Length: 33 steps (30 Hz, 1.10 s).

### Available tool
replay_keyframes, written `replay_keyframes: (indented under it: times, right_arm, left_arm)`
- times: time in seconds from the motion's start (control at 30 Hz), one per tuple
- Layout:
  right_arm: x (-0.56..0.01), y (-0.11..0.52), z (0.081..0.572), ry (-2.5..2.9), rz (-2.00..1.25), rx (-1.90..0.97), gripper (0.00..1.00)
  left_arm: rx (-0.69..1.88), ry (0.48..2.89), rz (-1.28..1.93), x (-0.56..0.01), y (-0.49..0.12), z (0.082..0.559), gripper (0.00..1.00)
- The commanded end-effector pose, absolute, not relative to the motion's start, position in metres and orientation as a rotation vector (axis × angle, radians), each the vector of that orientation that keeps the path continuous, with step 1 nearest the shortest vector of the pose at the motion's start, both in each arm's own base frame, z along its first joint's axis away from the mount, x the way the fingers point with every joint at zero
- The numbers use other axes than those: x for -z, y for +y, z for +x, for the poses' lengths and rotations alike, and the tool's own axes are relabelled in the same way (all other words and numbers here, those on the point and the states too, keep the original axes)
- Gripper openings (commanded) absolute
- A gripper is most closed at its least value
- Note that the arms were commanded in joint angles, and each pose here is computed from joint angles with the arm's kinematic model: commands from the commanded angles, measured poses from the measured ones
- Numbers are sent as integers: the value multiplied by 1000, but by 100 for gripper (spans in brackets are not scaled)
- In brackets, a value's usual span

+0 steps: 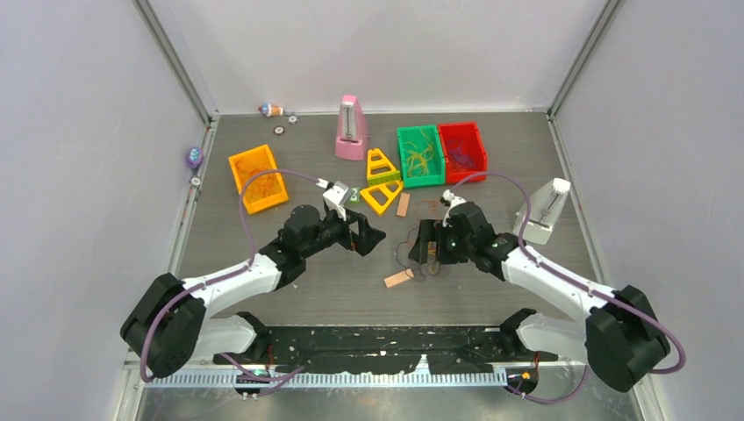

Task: Untangle the cables
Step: Untie the cable.

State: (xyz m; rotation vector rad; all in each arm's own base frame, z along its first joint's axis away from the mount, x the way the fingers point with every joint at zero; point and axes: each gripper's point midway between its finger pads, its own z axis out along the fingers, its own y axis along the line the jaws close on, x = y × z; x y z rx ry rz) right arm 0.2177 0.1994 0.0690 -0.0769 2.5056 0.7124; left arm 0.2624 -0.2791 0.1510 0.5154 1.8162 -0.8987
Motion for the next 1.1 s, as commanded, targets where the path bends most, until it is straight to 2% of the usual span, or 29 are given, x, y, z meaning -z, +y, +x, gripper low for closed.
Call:
replay_keyframes:
  times: [0.0,0.27,0.33,0.57,0.7,0.83,1.07]
  right_arm:
    - [-96,182,229,2407,-73,-597,99]
    - [-105,121,244,2365,-2,-182,100]
    - [-99,110,245,2381,22,-117,97]
    - [-82,123,256,2420,-14,-176,74]
    - [-75,135,264,2428,-11,-221,73]
    - [-79,143,280,2406,-11,-237,65]
    - [-86,140,314,2381,-38,-139,64]
  left_arm:
    - [901,1747,543,-173,-287,269,99]
    - [923,1761,571,-171,-293,268,99]
    - [942,1779,595,-168,-298,267,99]
    - [986,1902,680,-147,-319,266,92]
    - [986,1978,725,-133,-330,265,90]
    - [930,2081,778,-113,-336,263,87]
    - [820,2221,810,-91,-338,267,83]
